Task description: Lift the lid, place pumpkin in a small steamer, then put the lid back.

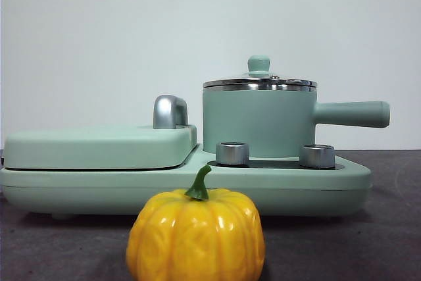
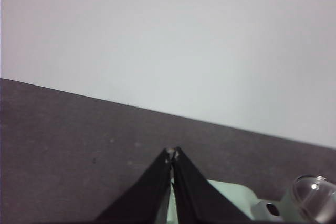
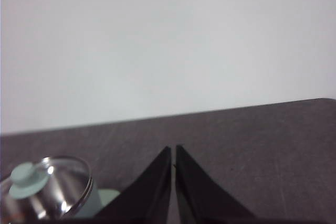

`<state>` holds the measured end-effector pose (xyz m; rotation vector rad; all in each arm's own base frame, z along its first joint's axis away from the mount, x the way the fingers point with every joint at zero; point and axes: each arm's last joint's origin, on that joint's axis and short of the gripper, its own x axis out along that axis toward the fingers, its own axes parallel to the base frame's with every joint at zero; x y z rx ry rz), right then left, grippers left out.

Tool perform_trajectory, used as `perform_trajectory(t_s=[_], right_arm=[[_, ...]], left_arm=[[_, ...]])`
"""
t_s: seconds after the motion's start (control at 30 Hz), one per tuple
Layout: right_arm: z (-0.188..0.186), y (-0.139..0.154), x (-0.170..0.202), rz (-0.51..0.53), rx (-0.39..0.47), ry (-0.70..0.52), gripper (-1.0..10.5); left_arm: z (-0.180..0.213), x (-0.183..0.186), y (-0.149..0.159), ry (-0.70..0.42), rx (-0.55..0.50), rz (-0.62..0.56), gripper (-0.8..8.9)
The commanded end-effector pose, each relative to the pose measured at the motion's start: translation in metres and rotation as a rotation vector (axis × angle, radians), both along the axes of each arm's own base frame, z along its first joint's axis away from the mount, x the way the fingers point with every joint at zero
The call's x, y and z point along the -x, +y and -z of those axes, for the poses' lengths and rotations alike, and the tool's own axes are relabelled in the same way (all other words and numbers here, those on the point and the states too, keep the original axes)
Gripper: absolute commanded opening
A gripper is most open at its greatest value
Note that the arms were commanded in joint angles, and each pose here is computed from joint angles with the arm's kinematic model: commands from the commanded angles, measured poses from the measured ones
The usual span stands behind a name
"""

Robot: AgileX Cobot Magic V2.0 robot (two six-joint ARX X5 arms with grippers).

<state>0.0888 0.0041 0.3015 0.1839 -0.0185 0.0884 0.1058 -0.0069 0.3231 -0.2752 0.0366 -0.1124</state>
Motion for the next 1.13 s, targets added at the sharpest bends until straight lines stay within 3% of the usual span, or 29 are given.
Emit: perform_trajectory(t_s=[0.03,0.3,0.53,0.77,0.9,0.97,1.07,1.13], right_arm=[[-0.009,0.002,-0.008,-0.045,0.074,0.035,0.1],[-0.012,0.007,-0.044,-0.213,0.178,0.209,0.1],[-0.007,0.016,-0.073,-0.337,0.334,0.331,0.1],[-0.001,0.030,-0.086,-0.467,0.517,0.374,0.1],[0.003,0.036,-0.086,-0.512,0.564,0.390,0.1],[0.004,0.037,-0.085,-0.521,0.565,0.390,0.4],[0.003,0.037,-0.085,-0.521,0.566,0.388,2.1],[0.003,0.037,-0.085,-0.521,0.565,0.388,2.7]], left_arm=[[-0.011,-0.011,-0.001,0.026,-0.075,0.013,0.10],[-0.017,-0.048,-0.009,0.148,-0.179,0.203,0.10],[-0.006,-0.073,-0.022,0.271,-0.278,0.392,0.10],[0.013,-0.085,-0.035,0.343,-0.453,0.523,0.10],[0.014,-0.087,-0.040,0.322,-0.496,0.553,0.11],[0.012,-0.087,-0.041,0.305,-0.497,0.553,0.58],[0.011,-0.088,-0.041,0.291,-0.498,0.550,2.30],[0.010,-0.088,-0.041,0.281,-0.499,0.547,2.68]])
